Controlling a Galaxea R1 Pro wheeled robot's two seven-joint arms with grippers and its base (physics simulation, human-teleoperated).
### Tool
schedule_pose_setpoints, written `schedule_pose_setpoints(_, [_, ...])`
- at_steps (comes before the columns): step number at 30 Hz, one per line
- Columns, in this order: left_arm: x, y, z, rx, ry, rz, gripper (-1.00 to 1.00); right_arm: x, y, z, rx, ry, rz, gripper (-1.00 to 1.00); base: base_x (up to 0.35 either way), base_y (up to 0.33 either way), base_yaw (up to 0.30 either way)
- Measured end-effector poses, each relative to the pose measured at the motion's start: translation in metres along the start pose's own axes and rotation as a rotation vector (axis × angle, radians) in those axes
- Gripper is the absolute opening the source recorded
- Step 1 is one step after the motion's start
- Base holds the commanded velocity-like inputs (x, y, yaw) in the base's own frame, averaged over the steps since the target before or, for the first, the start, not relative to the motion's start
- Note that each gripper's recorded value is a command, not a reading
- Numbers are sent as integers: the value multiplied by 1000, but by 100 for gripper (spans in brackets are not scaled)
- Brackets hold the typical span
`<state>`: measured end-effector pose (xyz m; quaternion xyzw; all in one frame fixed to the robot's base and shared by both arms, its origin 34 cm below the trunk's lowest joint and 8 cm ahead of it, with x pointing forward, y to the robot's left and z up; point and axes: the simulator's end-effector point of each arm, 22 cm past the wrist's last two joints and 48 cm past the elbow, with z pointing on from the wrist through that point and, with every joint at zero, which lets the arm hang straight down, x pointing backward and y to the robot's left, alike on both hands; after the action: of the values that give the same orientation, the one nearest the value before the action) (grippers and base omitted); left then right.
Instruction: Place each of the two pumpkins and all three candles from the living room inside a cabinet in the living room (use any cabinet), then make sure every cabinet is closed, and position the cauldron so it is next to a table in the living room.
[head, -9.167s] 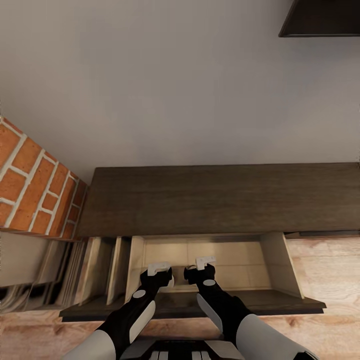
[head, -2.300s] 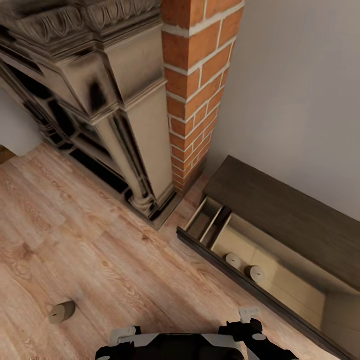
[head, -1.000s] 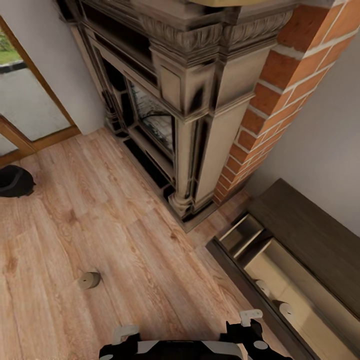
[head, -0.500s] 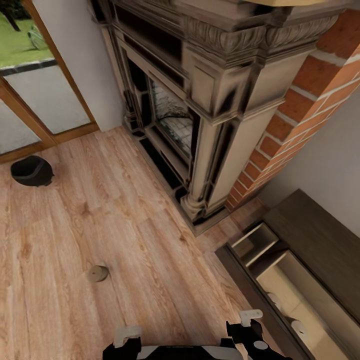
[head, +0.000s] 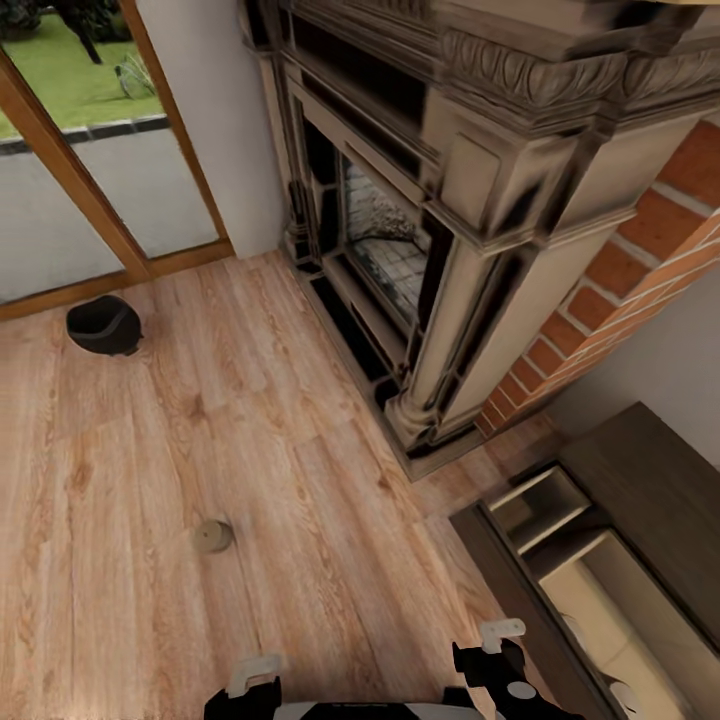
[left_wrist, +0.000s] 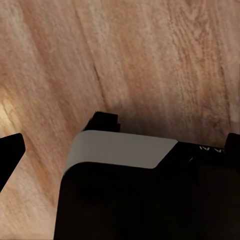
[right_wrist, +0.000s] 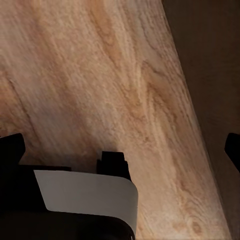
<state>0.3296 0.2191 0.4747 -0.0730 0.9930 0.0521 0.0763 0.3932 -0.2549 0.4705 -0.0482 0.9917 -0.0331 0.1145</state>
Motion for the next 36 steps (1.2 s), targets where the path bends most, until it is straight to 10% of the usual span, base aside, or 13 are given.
schedule_pose_setpoints(36, [-14,-6,45,3,-39,-3,100,-13,1,43,3,-40,1,100,0,0,226])
